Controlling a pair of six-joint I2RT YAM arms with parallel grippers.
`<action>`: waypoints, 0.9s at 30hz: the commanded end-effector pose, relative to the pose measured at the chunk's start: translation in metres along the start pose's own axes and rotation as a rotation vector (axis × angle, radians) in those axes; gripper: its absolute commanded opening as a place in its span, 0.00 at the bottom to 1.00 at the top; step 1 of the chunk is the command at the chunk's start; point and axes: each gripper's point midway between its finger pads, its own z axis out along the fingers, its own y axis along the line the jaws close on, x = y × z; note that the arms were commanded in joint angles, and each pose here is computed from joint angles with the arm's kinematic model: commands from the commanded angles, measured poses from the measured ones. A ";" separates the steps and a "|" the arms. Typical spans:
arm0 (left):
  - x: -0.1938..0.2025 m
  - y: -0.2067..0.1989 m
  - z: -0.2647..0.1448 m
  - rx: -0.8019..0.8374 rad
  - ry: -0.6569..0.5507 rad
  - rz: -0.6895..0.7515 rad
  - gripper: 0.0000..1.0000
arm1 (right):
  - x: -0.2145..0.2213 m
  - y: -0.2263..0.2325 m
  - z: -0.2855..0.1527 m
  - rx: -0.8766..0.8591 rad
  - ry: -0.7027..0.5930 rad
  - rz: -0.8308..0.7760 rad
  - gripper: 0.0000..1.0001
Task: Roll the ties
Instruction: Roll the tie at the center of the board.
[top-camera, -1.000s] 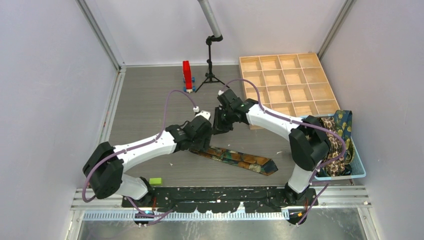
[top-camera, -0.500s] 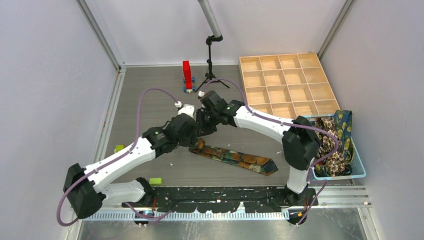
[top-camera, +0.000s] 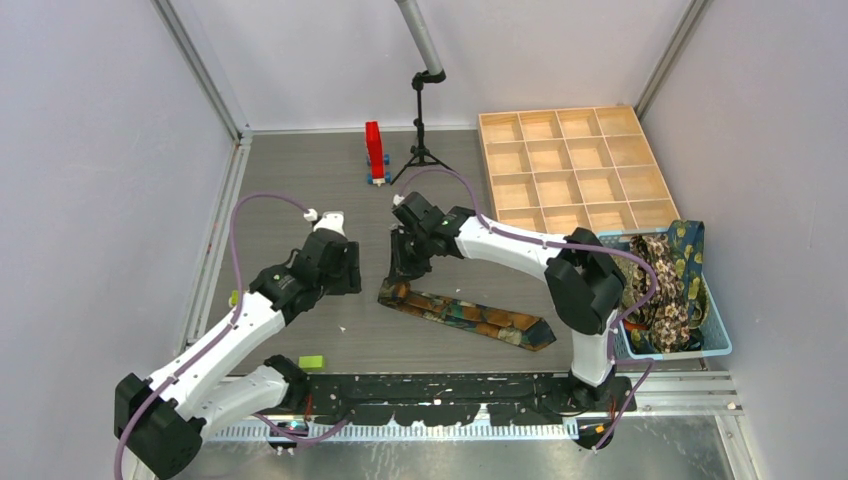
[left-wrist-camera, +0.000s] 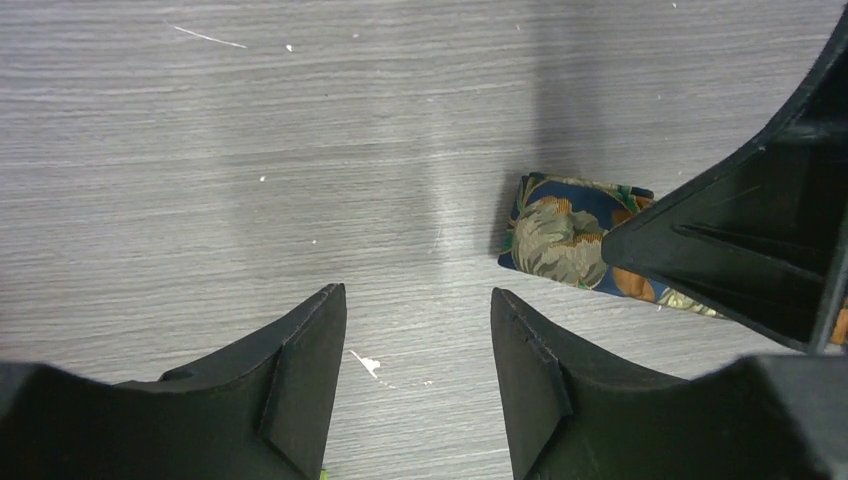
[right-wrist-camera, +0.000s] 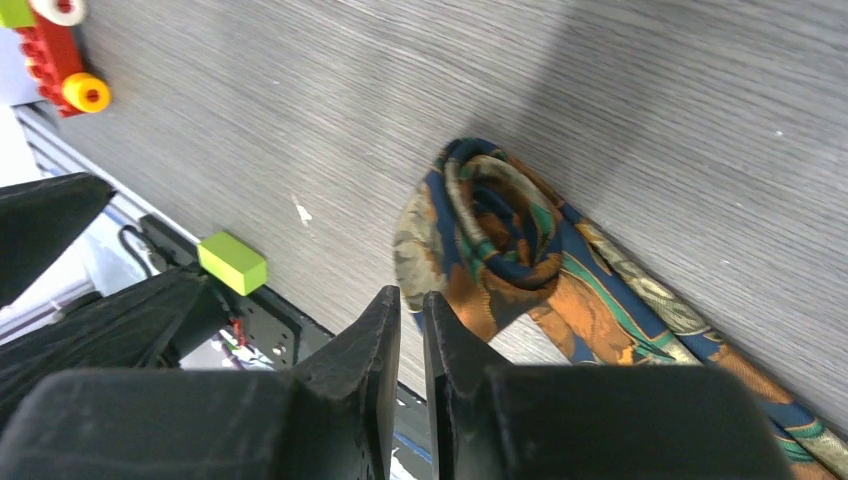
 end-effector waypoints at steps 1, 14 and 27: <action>-0.003 -0.013 -0.001 0.083 -0.008 -0.018 0.57 | 0.003 -0.009 -0.008 0.034 -0.022 -0.004 0.20; 0.007 -0.032 0.010 0.182 0.039 0.020 0.59 | 0.014 -0.027 -0.014 0.080 -0.027 -0.009 0.19; 0.023 -0.063 0.031 0.330 0.104 0.020 0.82 | 0.030 -0.054 -0.007 0.141 -0.011 -0.008 0.18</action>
